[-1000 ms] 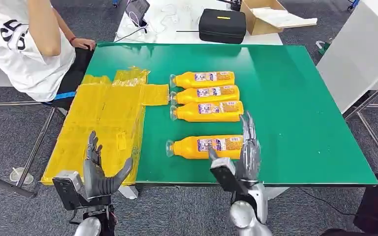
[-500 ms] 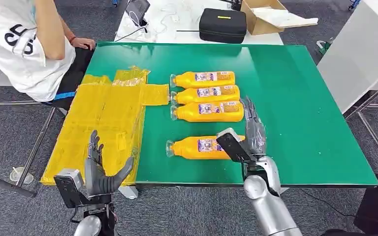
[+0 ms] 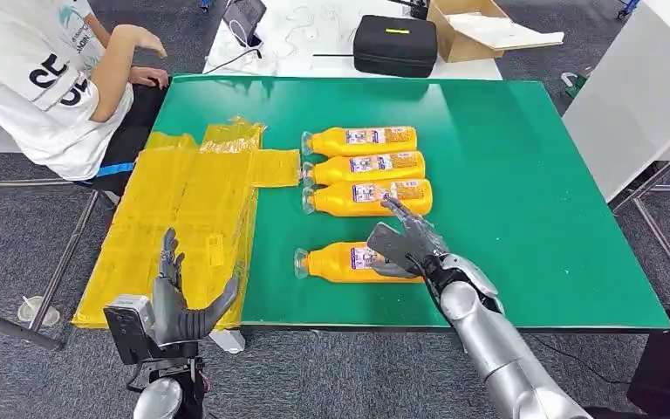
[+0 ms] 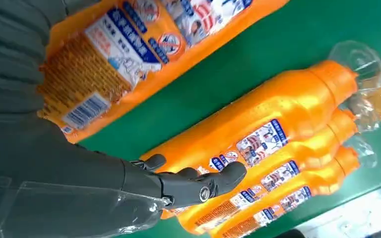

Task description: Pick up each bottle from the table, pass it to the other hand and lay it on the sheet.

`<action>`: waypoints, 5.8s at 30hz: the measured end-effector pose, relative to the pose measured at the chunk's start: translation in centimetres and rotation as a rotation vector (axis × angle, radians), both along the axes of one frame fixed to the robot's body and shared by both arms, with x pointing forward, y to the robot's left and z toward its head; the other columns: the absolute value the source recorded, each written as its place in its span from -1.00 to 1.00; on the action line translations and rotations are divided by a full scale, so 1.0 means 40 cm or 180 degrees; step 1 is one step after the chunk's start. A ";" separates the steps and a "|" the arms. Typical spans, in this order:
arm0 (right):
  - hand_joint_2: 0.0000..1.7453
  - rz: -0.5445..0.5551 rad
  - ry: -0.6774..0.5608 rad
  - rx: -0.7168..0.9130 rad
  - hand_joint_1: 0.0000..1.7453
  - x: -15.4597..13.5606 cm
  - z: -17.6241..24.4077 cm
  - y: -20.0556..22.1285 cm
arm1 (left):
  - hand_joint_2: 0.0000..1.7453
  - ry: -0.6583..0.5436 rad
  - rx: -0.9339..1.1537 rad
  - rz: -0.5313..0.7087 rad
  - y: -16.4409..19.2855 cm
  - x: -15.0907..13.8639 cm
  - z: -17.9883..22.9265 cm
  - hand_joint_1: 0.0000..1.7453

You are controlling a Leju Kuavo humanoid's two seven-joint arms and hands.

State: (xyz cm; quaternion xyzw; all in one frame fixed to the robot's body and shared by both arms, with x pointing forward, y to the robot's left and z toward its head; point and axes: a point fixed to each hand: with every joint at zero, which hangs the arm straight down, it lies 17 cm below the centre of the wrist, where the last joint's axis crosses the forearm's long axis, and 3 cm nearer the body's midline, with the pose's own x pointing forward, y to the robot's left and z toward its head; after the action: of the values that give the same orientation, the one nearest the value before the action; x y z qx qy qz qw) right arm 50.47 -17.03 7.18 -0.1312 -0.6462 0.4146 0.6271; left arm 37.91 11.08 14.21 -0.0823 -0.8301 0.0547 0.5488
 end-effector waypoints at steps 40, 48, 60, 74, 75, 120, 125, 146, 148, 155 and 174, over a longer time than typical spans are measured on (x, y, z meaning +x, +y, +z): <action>1.00 0.1160 0.1016 -0.1348 -1.00 -0.065 -0.150 -0.072 | 1.00 0.0225 -0.0208 -0.0246 -0.048 0.032 -0.054 -1.00; 1.00 0.1193 0.1045 -0.1471 -1.00 -0.067 -0.165 -0.078 | 1.00 0.0246 -0.0215 -0.0259 -0.054 0.032 -0.059 -1.00; 1.00 0.0949 0.0728 -0.2085 1.00 -0.033 -0.230 -0.082 | 1.00 0.0314 -0.0253 -0.0274 -0.061 0.034 -0.066 -1.00; 1.00 0.0509 -0.0216 -0.1080 1.00 -0.051 -0.125 0.017 | 1.00 0.0389 -0.0310 -0.0199 -0.041 0.014 -0.086 -1.00; 1.00 0.0473 -0.0433 -0.0891 1.00 -0.061 -0.086 0.039 | 1.00 0.0387 -0.0324 -0.0189 -0.037 0.011 -0.085 -1.00; 1.00 0.0634 -0.0840 0.1436 1.00 -0.319 0.054 0.475 | 1.00 -0.0005 -0.0960 -0.1595 -0.217 -0.036 0.099 -1.00; 1.00 0.0624 -0.0820 0.1420 1.00 -0.314 0.049 0.483 | 1.00 0.0026 -0.0946 -0.1668 -0.225 -0.040 0.094 -1.00; 1.00 0.0552 -0.0798 0.1269 -1.00 -0.305 0.027 0.485 | 1.00 0.0148 -0.0701 -0.1810 -0.246 -0.055 0.040 1.00; 1.00 0.0550 -0.0799 0.1251 -1.00 -0.305 0.027 0.488 | 1.00 0.0158 -0.0835 -0.1813 -0.234 -0.051 0.044 1.00; -1.00 0.0461 -0.0758 0.1209 -1.00 -0.293 0.024 0.486 | 1.00 0.0216 -0.1313 -0.1760 -0.189 -0.029 0.059 1.00; -1.00 -0.0030 -0.1595 0.2355 -1.00 -0.274 0.326 0.318 | 1.00 -0.0350 -0.0135 0.0205 0.130 0.196 0.142 1.00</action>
State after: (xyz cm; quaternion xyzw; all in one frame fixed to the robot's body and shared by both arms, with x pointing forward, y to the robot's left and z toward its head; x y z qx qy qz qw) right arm 39.51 -4.31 20.21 0.0027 -0.8824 0.1081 0.4578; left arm 45.76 16.28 19.88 -0.0701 -0.8599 0.0852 0.4985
